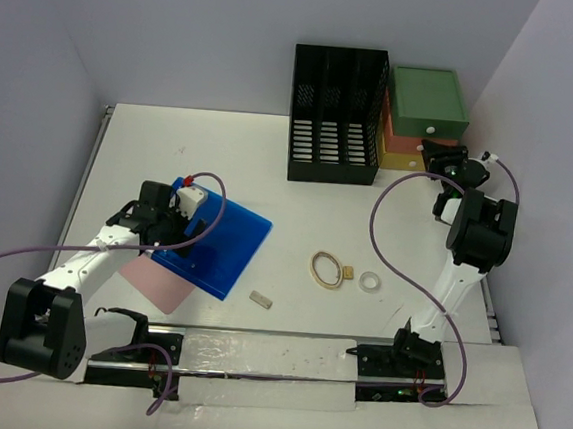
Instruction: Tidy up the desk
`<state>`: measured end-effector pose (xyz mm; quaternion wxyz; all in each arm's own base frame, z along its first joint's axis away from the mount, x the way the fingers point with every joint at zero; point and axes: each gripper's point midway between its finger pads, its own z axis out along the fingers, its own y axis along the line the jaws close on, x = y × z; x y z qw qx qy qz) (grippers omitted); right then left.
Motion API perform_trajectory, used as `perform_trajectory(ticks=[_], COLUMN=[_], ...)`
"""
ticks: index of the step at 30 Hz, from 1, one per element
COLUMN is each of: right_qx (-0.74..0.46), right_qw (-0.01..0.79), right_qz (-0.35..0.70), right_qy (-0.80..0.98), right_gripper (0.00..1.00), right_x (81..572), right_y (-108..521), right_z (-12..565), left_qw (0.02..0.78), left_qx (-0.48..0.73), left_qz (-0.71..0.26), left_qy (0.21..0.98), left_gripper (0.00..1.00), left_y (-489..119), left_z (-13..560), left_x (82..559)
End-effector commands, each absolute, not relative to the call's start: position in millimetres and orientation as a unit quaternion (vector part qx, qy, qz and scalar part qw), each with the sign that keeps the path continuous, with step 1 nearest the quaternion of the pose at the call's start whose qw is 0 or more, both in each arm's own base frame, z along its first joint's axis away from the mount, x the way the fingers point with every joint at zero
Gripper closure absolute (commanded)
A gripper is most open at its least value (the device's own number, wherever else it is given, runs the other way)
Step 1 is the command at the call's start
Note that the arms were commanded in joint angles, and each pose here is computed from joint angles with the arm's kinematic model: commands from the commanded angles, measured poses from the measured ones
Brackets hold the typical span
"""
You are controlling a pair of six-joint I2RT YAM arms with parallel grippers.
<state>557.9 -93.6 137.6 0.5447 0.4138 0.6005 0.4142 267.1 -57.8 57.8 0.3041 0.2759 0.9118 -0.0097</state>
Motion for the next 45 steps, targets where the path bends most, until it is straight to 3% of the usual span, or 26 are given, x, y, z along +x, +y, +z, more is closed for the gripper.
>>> perform_trajectory(ticks=[1,28,40,45], right_qx=[0.396,0.417,0.413,0.415], right_qw=[0.571,0.550,0.556,0.557], right_qz=[0.437,0.433,0.429,0.419], right_qy=[0.571,0.580,0.579,0.585], right_gripper=[0.52,0.63,0.98,1.00], right_x=[568,575,578,565], right_y=[-99,-95,-97,-94], right_z=[160,138,145,143], left_qw=[0.328,0.325,0.326,0.326], left_qx=[0.269,0.270,0.270,0.270], left_qz=[0.000,-0.001,0.000,-0.001], left_qy=[0.906,0.906,0.906,0.906], left_gripper=[0.01,0.01,0.01,0.01], left_y=[-58,-58,-58,-58], left_z=[67,65,65,65], left_x=[278,278,277,277])
